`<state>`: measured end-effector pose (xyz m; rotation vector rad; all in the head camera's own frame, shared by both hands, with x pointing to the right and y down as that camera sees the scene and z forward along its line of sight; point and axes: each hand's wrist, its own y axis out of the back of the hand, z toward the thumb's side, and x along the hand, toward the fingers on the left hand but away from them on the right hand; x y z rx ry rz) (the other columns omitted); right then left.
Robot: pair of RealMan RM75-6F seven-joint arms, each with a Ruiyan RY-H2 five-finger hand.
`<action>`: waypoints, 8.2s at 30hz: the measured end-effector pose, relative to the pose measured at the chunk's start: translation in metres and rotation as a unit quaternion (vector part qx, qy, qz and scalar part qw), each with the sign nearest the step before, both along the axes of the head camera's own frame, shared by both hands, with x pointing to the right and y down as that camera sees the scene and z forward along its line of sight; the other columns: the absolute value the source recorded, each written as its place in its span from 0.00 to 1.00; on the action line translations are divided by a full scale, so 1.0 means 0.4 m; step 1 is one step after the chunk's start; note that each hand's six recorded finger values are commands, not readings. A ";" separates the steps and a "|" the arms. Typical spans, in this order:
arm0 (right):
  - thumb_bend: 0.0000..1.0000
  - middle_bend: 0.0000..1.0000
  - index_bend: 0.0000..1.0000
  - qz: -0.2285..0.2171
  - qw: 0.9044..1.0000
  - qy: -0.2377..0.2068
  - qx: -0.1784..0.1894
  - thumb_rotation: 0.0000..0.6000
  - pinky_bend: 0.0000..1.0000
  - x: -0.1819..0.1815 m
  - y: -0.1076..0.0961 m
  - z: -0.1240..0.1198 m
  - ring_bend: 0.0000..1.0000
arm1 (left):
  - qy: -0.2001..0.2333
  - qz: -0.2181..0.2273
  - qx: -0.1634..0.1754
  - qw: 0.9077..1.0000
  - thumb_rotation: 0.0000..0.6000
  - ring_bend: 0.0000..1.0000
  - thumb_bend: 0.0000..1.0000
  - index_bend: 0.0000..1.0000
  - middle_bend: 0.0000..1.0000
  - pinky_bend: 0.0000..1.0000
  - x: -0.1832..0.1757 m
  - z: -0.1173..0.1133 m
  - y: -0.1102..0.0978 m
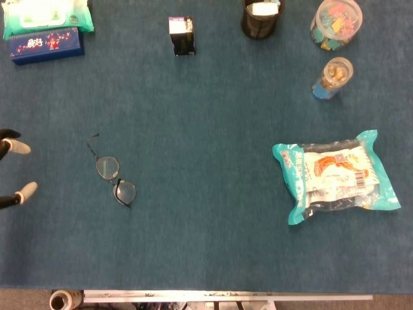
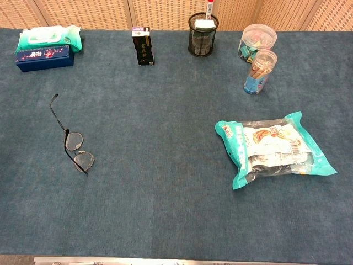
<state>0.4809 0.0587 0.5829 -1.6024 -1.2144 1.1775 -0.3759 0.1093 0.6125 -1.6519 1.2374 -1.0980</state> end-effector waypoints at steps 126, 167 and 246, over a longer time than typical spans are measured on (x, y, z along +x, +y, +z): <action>0.21 0.42 0.53 0.027 1.000 0.008 -0.011 1.00 0.29 0.035 -0.028 0.023 0.29 | -0.043 0.134 -0.012 0.990 1.00 0.00 0.00 0.00 0.00 0.08 0.323 0.255 -0.125; 0.21 0.42 0.53 0.024 1.000 0.004 -0.011 1.00 0.29 0.030 -0.026 0.023 0.29 | -0.030 0.142 0.009 0.989 1.00 0.00 0.00 0.00 0.00 0.08 0.322 0.271 -0.127; 0.21 0.43 0.53 0.022 1.000 0.004 -0.017 1.00 0.29 0.026 -0.025 0.028 0.29 | -0.002 0.166 0.085 0.982 1.00 0.06 0.00 0.17 0.18 0.18 0.228 0.299 -0.085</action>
